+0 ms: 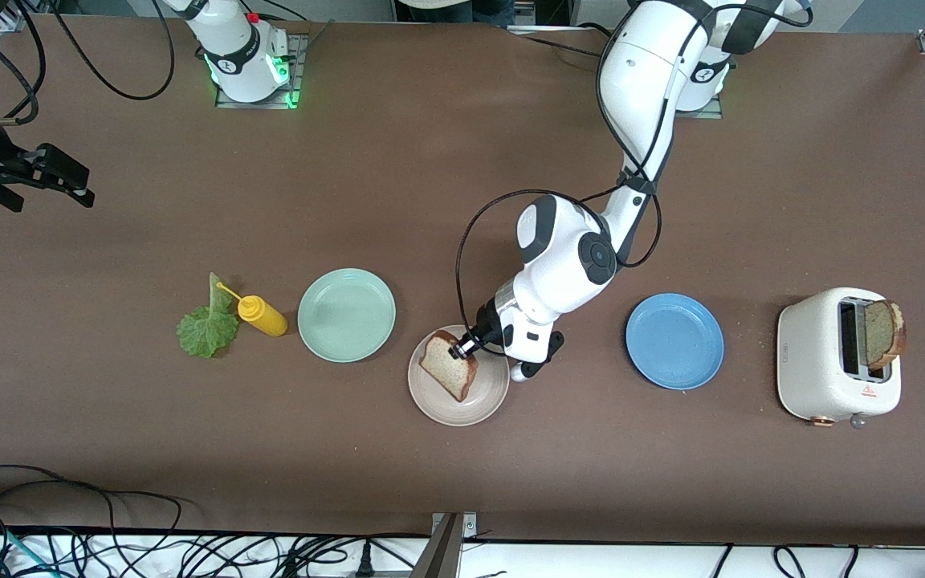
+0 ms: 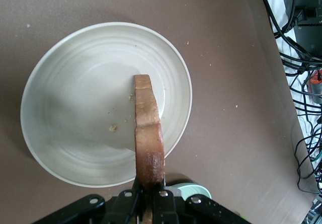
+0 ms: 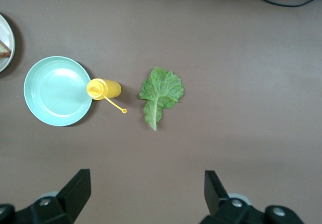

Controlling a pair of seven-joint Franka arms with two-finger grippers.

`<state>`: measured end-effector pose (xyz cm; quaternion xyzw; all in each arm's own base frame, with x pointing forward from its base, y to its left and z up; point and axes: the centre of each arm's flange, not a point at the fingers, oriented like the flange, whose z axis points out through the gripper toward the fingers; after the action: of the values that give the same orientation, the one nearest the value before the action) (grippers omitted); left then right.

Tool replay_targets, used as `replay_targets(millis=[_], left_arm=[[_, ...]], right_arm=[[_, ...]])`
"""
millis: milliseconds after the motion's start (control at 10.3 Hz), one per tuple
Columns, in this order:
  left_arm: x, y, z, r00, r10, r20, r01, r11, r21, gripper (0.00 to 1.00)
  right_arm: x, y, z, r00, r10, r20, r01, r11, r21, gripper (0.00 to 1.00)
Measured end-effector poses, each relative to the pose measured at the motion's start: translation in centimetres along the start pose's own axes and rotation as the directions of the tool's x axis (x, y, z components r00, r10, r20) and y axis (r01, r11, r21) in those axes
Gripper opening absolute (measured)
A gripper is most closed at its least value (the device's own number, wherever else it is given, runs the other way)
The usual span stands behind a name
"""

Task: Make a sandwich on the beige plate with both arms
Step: 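Lower the bread onto the beige plate and open the left gripper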

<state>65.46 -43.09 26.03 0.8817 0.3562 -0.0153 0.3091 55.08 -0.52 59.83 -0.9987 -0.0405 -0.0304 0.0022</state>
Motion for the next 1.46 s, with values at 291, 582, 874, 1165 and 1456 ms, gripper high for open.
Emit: replay_targets(millis=[291,582,874,1165,1456], left_arm=[[0.0,0.0,0.0,1.000,-0.001,-0.001,0.001,1.000,-0.001,0.30],[0.2,0.4,-0.4,1.000,0.003,-0.009,-0.003,1.000,-0.011,0.70],[0.5,0.1,-0.4,1.000,0.019,0.003,-0.019,1.000,0.017,1.00],[0.7,-0.7,-0.2,0.997,0.069,0.036,-0.073,0.990,0.120,1.00],[2.1,-1.2,-1.1,0.994,0.098,0.054,-0.107,0.974,0.197,1.00]], right_arm=[[0.0,0.0,0.0,1.000,0.000,0.000,0.000,1.000,0.000,1.00],[0.0,0.0,0.0,1.000,0.000,0.000,0.000,1.000,0.000,1.00],[0.0,0.0,0.0,1.000,0.000,0.000,0.000,1.000,0.000,1.00],[0.0,0.0,0.0,1.000,0.000,0.000,0.000,1.000,0.000,1.00],[0.0,0.0,0.0,1.000,0.000,0.000,0.000,1.000,0.000,1.00]])
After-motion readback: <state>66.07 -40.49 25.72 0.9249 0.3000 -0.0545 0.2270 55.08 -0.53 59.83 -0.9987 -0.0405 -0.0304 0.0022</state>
